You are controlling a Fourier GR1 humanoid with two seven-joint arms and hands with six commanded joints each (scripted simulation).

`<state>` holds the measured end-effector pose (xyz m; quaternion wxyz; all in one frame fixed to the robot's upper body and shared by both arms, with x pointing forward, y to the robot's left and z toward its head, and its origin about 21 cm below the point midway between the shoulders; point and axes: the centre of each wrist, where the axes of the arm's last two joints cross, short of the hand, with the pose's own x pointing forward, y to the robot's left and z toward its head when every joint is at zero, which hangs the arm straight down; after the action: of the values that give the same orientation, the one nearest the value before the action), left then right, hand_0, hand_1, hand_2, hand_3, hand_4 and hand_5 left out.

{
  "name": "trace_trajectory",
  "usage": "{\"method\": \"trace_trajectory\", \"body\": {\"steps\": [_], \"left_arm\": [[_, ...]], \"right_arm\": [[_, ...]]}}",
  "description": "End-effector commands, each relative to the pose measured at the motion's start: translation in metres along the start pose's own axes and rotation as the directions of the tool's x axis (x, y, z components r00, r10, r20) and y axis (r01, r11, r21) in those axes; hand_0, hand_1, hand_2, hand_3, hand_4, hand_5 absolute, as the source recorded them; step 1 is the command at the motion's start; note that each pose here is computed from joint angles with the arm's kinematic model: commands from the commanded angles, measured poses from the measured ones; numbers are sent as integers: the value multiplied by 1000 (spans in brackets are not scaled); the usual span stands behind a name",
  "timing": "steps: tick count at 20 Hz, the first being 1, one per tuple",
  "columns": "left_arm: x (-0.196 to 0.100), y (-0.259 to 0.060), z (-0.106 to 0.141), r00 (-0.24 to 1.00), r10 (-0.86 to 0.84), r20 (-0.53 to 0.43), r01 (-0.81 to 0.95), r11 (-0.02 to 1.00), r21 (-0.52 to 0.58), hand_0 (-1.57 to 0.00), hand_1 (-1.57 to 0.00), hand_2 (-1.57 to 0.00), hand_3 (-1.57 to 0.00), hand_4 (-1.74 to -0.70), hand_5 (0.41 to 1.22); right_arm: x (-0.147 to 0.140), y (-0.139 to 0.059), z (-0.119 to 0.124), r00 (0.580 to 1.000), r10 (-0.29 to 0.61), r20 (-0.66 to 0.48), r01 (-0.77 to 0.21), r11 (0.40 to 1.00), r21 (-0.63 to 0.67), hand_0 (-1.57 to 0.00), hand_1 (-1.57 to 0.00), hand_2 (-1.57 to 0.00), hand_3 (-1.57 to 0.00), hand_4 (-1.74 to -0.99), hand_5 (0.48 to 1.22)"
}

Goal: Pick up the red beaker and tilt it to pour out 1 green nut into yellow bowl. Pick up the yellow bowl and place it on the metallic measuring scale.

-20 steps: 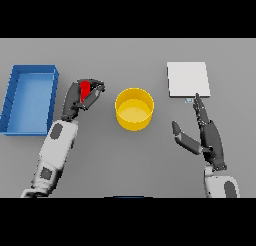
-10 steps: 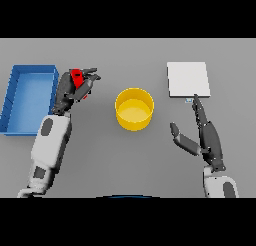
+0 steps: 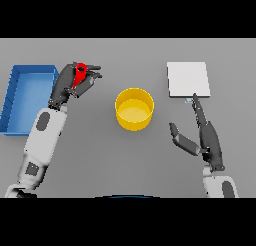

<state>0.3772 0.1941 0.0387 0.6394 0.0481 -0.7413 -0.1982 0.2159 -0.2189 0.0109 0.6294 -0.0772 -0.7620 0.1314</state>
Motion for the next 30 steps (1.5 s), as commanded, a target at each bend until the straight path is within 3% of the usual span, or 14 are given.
{"method": "trace_trajectory", "body": {"steps": [1,5,9,15,16,19,23,30], "left_arm": [[6,3,-1,999,-49,5,49,999,-22,-1563,-1564,-1564,-1562,-1732,1129],[28,1,-9,951,-310,19,309,941,-139,-1568,-1568,-1568,-1567,-1737,1125],[51,-8,-19,847,-527,79,529,817,-227,-1570,-1570,-1570,-1569,-1740,1139],[77,-41,-36,551,-808,209,821,481,-306,-1571,-1571,-1571,-1571,-1741,1197],[76,-44,-37,493,-842,220,849,410,-333,-1571,-1571,-1571,-1571,-1689,1202],[85,-46,-45,331,-894,301,914,224,-339,-1571,-1571,-1571,-1383,-1710,1211],[101,-59,-54,145,-897,418,945,0,-327,-1571,-1571,-1571,-1295,-1719,1217],[113,-84,-60,-96,-807,582,933,-277,-229,-1571,-1571,-1571,-1513,-1732,1220]], "right_arm": [[3,-3,-4,1000,-3,-5,3,1000,-6,1,1,1,1,-1202,662],[0,-4,-1,1000,-3,-27,3,1000,0,1,1,1,1,-1186,660],[3,2,2,1000,-13,-26,13,1000,16,1,1,1,1,-1178,667],[5,1,-1,998,-26,-50,27,1000,11,1,1,1,1,-1187,676],[7,2,-6,998,-32,-49,32,999,-2,1,1,1,1,-1191,675],[4,1,0,997,-58,-50,58,998,-2,1,1,1,1,-1195,671],[6,3,-1,992,-104,-65,104,995,-11,1,1,1,1,-1206,639],[4,3,1,997,-60,-45,58,998,-36,1,1,1,1,-1205,584]]}}
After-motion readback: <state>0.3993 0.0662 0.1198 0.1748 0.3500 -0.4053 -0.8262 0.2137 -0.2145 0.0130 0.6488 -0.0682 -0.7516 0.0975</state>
